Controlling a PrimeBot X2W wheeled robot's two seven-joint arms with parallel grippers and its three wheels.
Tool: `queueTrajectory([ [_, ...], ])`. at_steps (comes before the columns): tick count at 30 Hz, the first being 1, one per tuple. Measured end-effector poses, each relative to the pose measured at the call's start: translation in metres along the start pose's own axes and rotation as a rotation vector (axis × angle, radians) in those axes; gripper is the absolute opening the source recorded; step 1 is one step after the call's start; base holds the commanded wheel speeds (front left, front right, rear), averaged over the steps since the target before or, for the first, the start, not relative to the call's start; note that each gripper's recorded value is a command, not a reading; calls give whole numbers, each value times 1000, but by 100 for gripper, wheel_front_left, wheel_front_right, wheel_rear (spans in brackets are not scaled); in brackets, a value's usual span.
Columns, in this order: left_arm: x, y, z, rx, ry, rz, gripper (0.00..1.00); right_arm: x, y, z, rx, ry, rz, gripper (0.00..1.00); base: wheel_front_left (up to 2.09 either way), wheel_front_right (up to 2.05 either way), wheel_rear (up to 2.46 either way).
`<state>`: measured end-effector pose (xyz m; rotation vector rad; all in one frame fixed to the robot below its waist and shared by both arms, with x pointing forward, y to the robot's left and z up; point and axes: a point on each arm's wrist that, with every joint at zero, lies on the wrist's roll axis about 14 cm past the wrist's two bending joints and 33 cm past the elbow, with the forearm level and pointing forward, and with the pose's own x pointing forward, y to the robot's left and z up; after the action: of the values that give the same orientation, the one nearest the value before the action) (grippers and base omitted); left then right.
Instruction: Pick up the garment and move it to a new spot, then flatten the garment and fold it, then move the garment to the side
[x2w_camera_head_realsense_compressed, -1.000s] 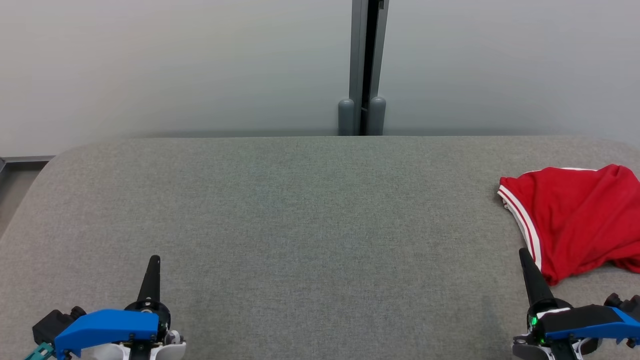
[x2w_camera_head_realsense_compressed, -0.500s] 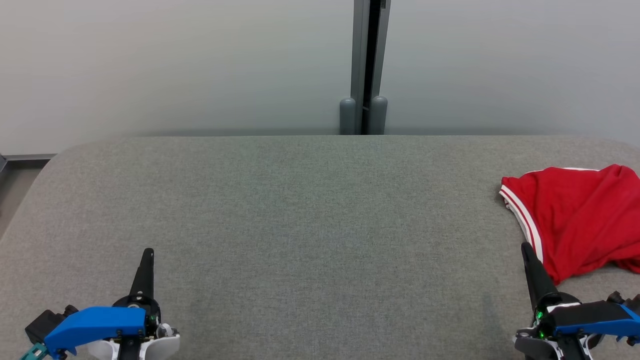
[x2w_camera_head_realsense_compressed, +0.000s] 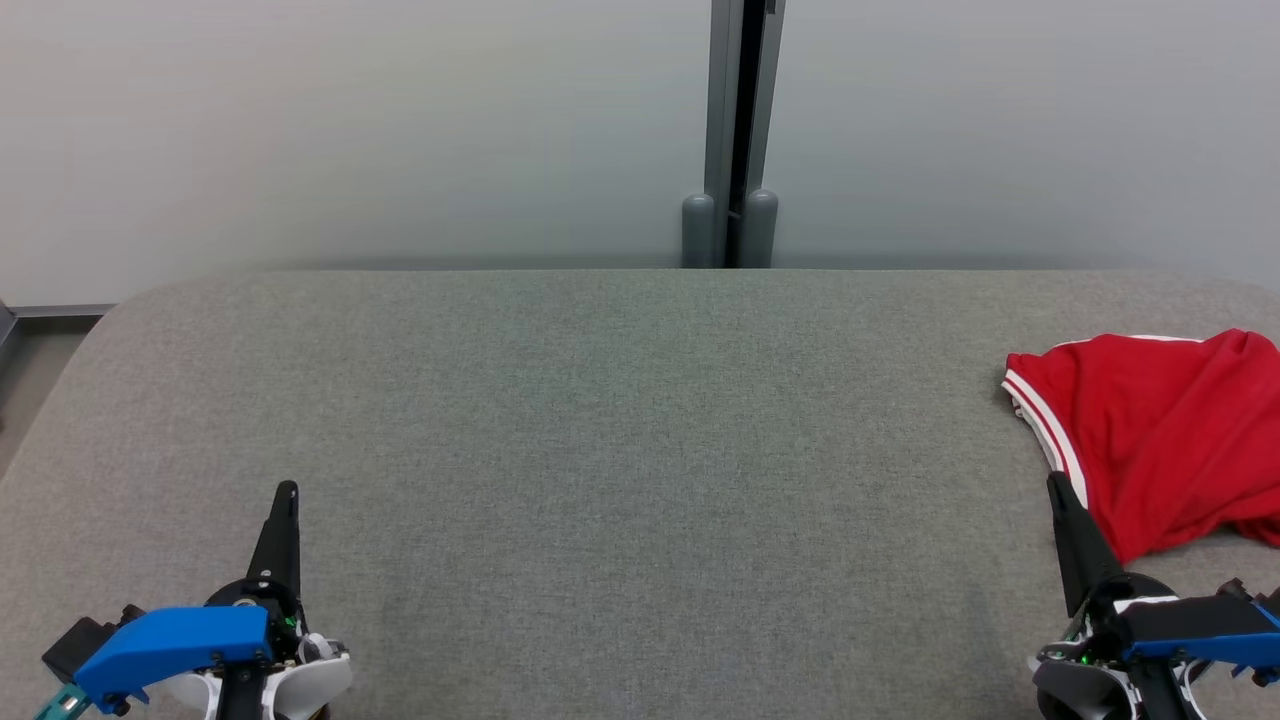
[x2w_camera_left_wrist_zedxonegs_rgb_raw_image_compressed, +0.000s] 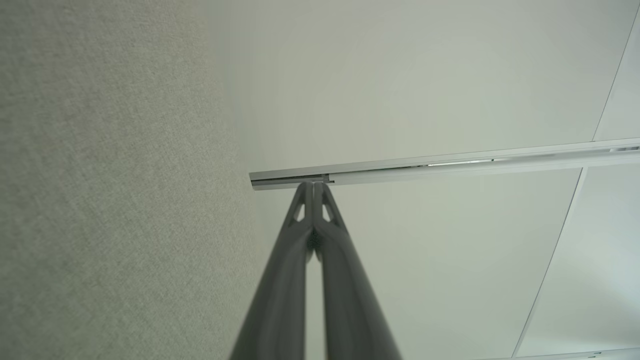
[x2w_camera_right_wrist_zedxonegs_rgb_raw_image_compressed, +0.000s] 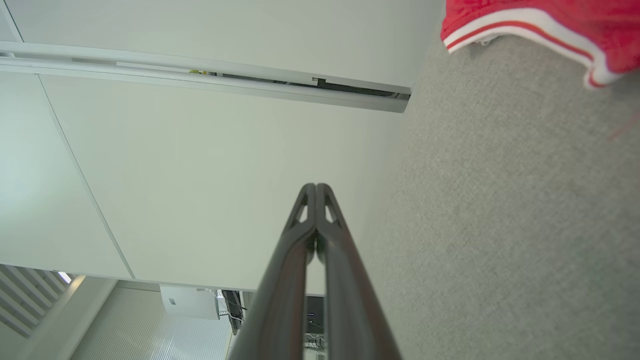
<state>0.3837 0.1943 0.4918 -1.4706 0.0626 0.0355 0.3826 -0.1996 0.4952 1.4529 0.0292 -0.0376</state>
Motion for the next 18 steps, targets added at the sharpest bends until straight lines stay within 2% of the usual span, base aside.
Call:
queueTrajectory([
  [18, 3, -11, 8, -102, -19, -51, 0, 4, 8, 1, 121, 6, 31, 0, 0, 0, 0],
])
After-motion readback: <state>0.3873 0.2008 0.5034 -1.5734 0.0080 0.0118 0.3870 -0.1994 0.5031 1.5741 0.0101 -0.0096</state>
